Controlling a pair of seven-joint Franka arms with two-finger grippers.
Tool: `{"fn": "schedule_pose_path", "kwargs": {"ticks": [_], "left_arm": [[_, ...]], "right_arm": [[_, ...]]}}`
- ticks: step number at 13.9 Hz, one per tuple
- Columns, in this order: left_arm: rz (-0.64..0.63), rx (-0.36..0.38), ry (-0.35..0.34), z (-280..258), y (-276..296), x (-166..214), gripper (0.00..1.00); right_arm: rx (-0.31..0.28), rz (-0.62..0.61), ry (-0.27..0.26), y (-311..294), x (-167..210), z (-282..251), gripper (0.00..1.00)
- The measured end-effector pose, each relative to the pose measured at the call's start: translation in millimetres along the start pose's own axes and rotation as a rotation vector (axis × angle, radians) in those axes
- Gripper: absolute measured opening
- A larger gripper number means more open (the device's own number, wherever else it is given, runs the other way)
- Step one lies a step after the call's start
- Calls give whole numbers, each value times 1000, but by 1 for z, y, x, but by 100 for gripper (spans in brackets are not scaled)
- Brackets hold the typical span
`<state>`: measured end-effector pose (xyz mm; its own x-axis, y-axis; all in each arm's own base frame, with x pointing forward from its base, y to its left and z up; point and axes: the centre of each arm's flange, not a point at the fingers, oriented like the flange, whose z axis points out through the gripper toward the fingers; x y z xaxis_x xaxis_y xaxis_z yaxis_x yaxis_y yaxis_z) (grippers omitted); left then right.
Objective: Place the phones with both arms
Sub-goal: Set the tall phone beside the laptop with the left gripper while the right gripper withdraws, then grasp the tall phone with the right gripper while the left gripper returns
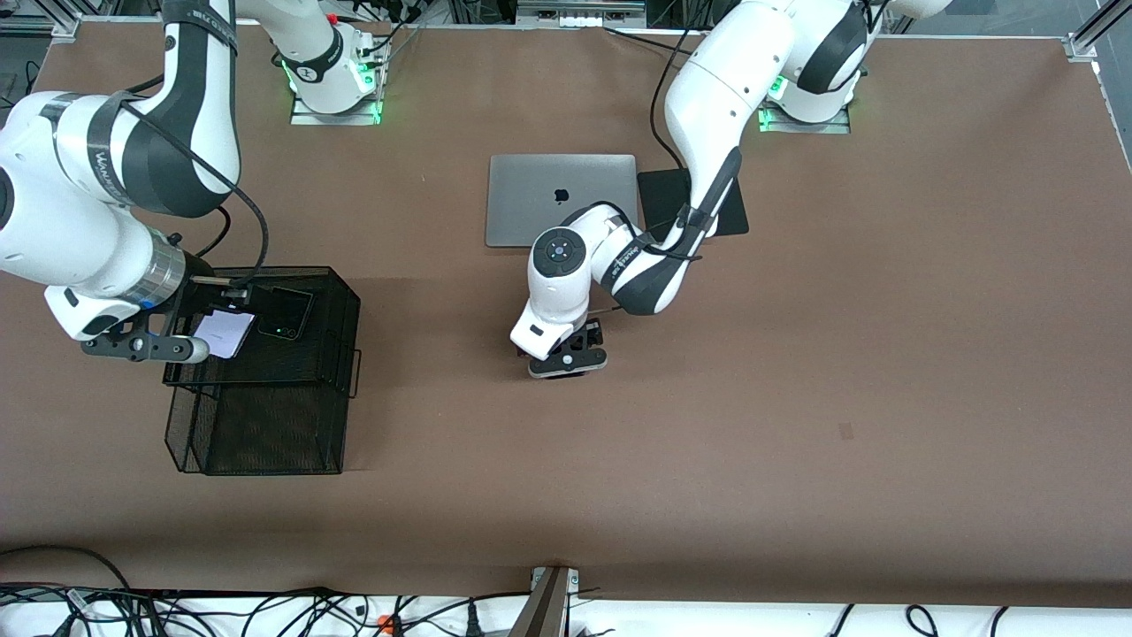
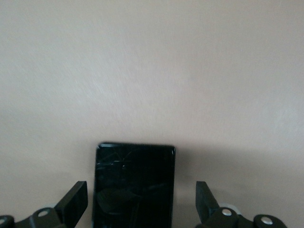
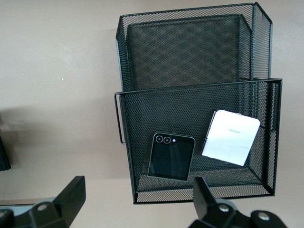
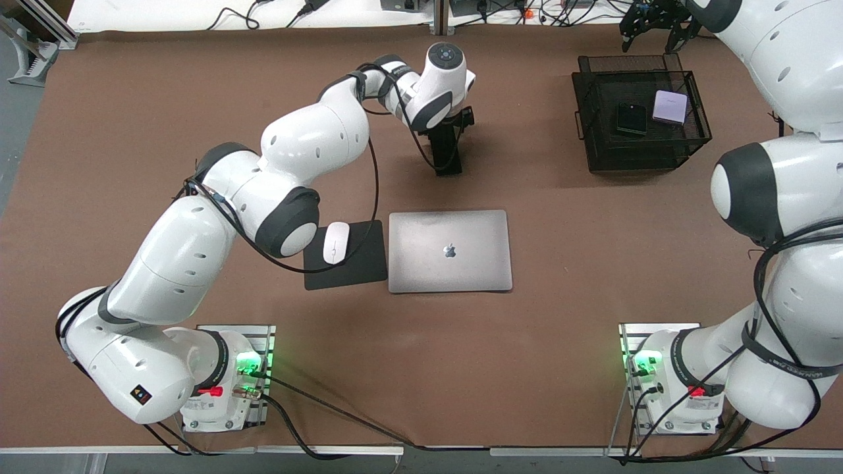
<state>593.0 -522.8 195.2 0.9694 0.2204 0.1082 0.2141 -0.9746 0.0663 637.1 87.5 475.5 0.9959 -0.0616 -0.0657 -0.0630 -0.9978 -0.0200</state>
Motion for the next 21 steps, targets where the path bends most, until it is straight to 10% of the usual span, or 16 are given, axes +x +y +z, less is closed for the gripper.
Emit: {"fn": "schedule_pose_path", "kwargs": {"ticks": [6,13,21], "left_arm": [[-121,107,-50,-52,-76,90,100],[3,262,-341,-75,-313,216,100],[3,219,-305,-231,-488,273,100]], "right_arm": [[28,-158,-19,-119,-26,18,100],[107,-93,83,-302,-65,109,100],[81,-147,133,-391,-94,249,100]]}}
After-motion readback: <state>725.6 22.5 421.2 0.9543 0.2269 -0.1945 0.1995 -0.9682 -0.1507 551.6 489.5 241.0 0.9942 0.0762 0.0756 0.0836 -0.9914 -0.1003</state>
